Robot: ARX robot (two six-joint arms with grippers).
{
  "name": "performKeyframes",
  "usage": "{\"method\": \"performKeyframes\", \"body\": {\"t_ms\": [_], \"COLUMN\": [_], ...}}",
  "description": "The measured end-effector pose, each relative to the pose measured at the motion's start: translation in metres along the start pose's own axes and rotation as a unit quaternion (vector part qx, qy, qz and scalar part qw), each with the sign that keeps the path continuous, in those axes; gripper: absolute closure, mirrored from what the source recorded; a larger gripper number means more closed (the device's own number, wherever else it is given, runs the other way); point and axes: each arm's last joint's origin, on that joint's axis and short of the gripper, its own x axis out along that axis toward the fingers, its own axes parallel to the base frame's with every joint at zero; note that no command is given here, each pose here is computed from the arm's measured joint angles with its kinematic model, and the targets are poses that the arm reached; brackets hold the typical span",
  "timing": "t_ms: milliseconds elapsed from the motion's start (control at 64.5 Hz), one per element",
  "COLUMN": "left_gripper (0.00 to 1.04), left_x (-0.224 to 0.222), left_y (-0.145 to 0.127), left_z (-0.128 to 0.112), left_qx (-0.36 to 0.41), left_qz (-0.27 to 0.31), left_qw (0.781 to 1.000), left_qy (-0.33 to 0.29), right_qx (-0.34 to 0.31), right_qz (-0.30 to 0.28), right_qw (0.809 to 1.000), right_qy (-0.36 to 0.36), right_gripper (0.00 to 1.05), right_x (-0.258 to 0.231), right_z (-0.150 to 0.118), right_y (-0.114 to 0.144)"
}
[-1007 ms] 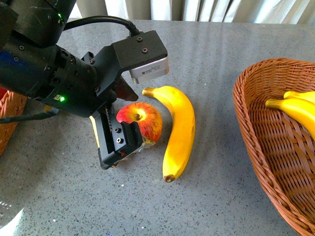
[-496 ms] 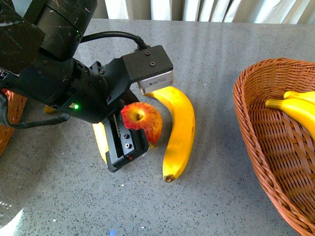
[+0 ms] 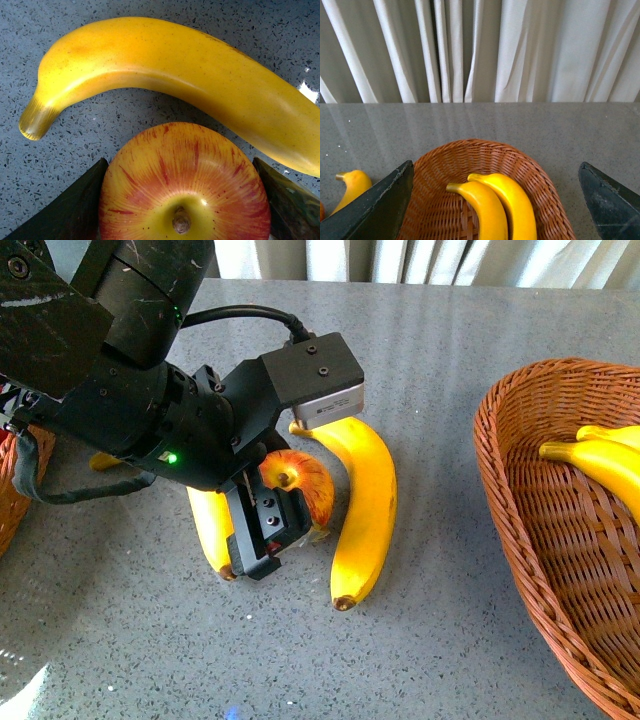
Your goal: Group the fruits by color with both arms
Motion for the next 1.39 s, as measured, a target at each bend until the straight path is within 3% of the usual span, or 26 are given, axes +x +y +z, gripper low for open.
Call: {"method": "performKeyframes", "body": {"t_ms": [279,542,651,806,1054,1395], "left_gripper": [0.31,0.31,0.31,0.31,0.31,0.31], "left_x": [-0.013,-0.091,-0.126,-0.166,-0.204,-0.192], "left_y": [-0.005,0.003,0.018,0.047,0.073,0.057], "left_z": [0.004,0.016,-0.006,-0.058,-0.127,-0.149], "left_qx": [-0.006,-0.026,-0.057,-0.132,-0.239,-0.274], "left_qz": [-0.003,0.052,0.099,0.176,0.256,0.234], "left_qw": [1.0,0.997,0.992,0.975,0.936,0.932], "left_qy": [-0.006,-0.059,-0.056,-0.027,0.015,0.027], "right_qx": [0.0,0.0,0.0,0.0,0.0,0.0], "right_qz": [0.0,0.0,0.0,0.0,0.0,0.0], "right_qw": [1.0,1.0,1.0,1.0,1.0,1.0], "right_qy": [0.0,0.0,0.0,0.0,0.0,0.0], "right_gripper": [0.09,0.09,0.09,0.09,0.09,0.09], "right_x": [0.0,0.0,0.0,0.0,0.0,0.0], "right_z": [0.0,0.0,0.0,0.0,0.0,0.0], "right_y": [0.0,0.0,0.0,0.0,0.0,0.0]}}
